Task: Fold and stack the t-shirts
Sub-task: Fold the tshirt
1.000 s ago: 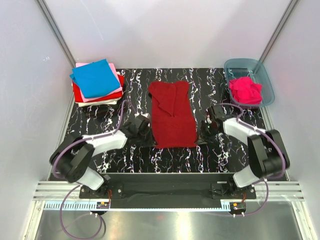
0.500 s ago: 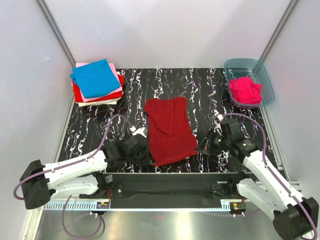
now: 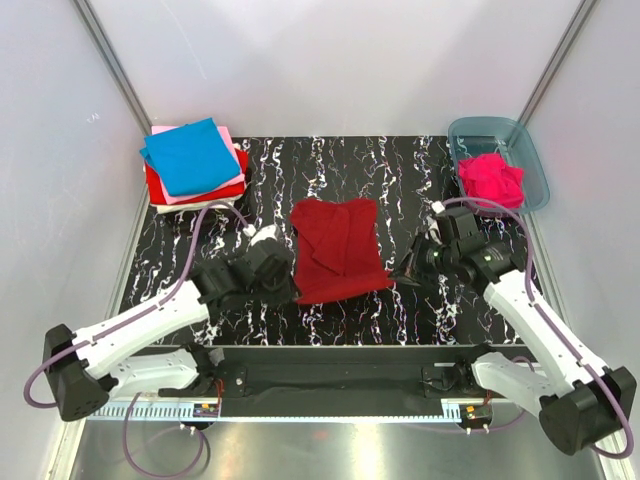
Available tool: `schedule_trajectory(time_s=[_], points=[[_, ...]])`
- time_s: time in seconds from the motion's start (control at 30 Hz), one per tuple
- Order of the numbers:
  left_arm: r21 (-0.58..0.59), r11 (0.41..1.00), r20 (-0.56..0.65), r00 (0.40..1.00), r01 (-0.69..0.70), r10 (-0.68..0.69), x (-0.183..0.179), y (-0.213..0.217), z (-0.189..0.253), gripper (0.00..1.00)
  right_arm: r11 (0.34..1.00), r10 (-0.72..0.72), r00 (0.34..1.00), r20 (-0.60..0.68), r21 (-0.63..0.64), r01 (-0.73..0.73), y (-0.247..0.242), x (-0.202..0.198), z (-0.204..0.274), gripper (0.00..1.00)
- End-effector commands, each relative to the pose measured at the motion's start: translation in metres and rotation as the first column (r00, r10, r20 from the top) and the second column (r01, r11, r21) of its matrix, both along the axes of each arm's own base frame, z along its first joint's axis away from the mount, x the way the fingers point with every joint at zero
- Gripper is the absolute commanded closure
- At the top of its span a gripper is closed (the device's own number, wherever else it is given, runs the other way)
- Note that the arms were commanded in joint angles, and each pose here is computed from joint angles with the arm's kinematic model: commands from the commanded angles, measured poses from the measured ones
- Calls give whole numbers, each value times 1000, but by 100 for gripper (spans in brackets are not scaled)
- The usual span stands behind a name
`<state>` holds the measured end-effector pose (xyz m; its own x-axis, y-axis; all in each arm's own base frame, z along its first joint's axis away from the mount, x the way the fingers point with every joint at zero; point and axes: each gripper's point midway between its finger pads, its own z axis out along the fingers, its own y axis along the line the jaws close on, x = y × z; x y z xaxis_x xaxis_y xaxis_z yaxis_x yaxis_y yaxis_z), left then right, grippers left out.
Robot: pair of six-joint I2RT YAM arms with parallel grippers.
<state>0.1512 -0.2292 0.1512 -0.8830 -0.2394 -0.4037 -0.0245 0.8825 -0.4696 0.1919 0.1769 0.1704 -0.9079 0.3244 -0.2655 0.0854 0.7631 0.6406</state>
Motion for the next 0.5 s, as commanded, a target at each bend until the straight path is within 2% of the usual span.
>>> schedule_trajectory(time_s=[0.0,0.23,0.37,0.47], points=[[44,999,37,999,0,-2,20,7,12,91,999,-3,997,71,-47,7,-1,22,17,100],[59,998,60,998,23,-26,66,6,33,91,993,-10,995,99,-118,21,1,66,26,100],[69,998,41,999,10,-13,99,12,34,91,992,-20,991,134,-121,36,3,102,43,100],[91,995,-8,999,34,-33,124,11,26,91,989,-32,994,109,-138,47,0,134,37,100]])
